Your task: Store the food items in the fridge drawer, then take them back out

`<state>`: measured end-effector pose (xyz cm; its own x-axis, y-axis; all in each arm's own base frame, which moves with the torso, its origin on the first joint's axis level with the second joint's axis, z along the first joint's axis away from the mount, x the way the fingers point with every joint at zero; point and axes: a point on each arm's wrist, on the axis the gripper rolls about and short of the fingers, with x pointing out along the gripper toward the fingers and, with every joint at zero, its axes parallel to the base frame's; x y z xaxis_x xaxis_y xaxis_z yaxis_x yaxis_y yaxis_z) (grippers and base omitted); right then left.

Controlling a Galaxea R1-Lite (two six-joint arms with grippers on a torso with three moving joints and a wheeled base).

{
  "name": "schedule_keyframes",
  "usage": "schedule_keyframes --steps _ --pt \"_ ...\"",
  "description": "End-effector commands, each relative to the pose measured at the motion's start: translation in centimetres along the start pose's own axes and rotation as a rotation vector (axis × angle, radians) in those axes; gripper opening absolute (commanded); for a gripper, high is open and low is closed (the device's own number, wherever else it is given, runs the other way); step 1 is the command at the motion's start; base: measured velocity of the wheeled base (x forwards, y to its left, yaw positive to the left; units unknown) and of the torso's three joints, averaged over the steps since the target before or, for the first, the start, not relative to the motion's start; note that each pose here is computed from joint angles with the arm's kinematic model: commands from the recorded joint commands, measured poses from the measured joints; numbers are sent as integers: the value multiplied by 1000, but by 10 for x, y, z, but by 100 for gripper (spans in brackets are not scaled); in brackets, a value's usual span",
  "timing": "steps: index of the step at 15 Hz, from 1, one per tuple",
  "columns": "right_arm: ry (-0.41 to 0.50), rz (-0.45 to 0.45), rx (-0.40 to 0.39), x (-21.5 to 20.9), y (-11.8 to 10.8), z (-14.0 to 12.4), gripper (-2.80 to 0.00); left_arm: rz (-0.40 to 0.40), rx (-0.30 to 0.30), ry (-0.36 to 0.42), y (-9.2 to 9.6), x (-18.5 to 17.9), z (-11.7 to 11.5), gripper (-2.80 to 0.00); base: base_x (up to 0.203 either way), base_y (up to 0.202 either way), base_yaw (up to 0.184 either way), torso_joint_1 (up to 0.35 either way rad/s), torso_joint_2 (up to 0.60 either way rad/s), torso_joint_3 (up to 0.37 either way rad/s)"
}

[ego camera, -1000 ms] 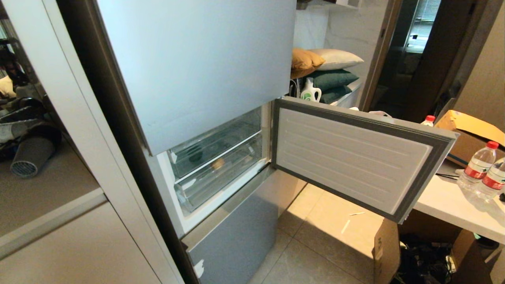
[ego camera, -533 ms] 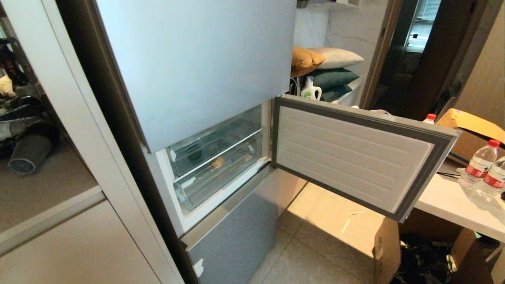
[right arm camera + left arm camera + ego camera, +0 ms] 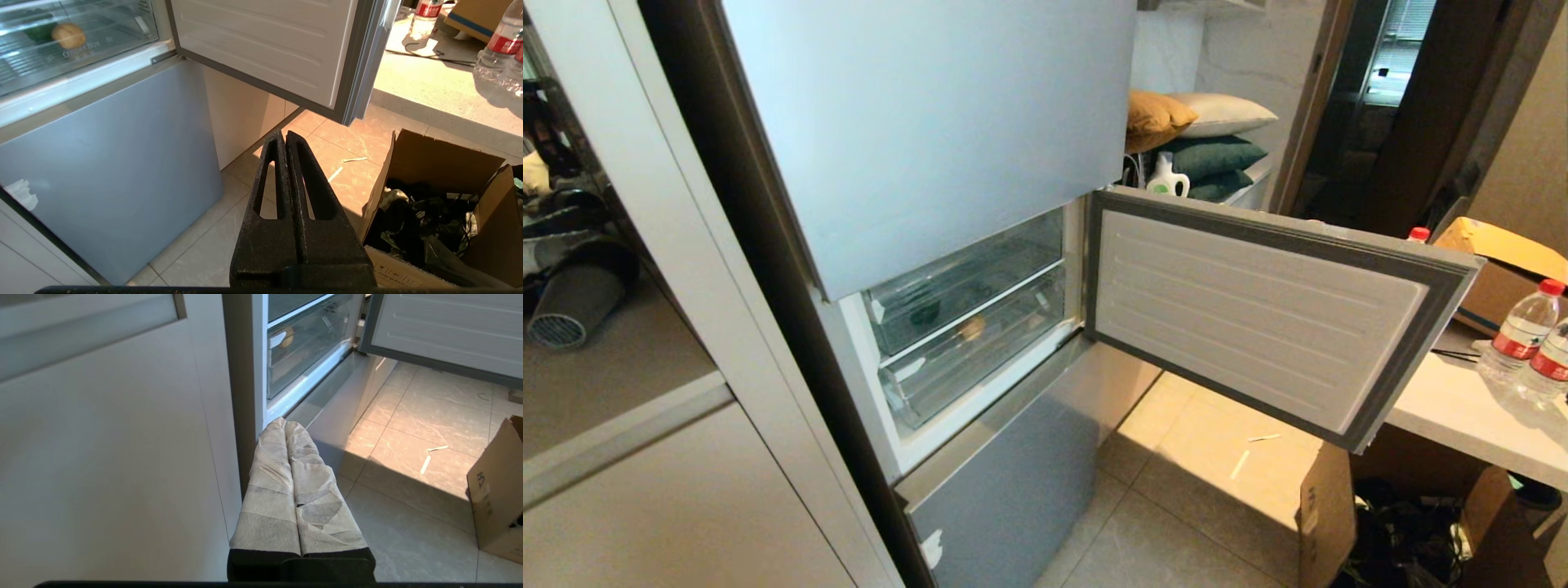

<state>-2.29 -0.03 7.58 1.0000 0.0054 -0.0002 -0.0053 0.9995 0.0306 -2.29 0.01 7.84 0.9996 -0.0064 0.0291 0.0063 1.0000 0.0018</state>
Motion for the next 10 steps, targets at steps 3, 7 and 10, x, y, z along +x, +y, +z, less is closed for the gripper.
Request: schedule_keyframes --steps 3,7,10 --pt "1 1 0 0 0 0 -280 0 0 11 0 1 -3 -280 0 0 0 -137 296 165" --pt "1 1 0 0 0 0 -280 0 0 9 0 1 -3 -280 0 0 0 -142 309 168" --pt "1 1 -5 0 0 0 -280 0 0 10 0 1 -3 -280 0 0 0 -142 314 168"
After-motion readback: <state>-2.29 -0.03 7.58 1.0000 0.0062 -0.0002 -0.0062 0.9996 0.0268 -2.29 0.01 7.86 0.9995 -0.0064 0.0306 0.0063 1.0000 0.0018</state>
